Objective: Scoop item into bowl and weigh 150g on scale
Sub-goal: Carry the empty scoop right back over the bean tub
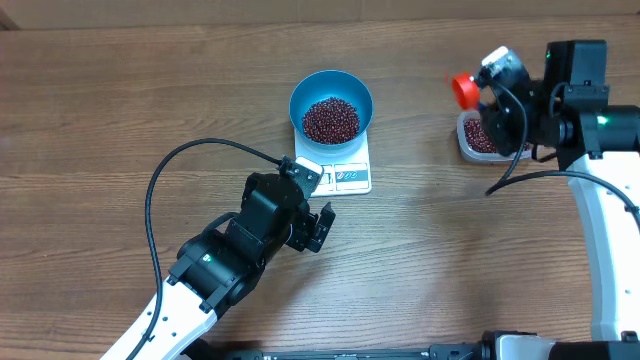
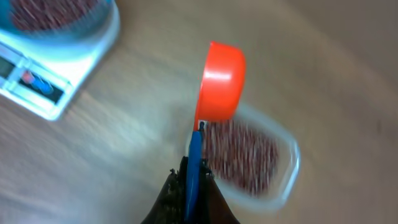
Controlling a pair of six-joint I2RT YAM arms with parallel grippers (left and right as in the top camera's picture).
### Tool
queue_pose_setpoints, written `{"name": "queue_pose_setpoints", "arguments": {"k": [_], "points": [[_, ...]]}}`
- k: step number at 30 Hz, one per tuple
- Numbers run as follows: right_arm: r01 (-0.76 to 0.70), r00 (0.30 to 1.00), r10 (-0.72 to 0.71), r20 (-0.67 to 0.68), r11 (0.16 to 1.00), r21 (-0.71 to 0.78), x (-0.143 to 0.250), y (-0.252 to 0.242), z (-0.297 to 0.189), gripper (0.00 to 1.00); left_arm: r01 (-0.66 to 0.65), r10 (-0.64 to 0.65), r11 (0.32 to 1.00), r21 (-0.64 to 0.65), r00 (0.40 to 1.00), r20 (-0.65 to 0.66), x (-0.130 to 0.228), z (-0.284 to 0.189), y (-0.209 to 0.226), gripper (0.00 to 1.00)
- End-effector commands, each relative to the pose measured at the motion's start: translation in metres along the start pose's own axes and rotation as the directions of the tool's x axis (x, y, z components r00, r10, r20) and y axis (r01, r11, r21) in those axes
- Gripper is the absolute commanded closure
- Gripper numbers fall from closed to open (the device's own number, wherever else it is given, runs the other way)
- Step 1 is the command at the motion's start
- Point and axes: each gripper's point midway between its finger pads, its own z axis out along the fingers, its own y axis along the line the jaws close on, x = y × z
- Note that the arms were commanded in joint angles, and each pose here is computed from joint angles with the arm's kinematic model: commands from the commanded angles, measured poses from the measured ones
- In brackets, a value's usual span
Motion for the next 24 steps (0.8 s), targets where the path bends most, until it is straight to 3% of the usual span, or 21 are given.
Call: {"name": "queue_pose_setpoints", "arguments": {"k": [1,7,24], "points": [[-0.053,0.994,0.063,-0.094,0.992,0.111,0.019,-0.018,-0.004,0.96,-0.014,0.014,1.000,0.008,1.000,-0.009,0.002,0.002,-0.001,0.00],[-0.145,0.970,0.182,-0.162,0.966,0.215,0.037,-0.030,-0.008,0.96,-0.014,0.014,1.000,0.008,1.000,-0.009,0.002,0.002,-0.001,0.00],[-0.209,0.910,0.261,-0.321,0.960,0.188,0.076,-0.040,0.046,0.96,-0.014,0.014,1.000,0.008,1.000,-0.009,0.002,0.002,-0.001,0.01]]}}
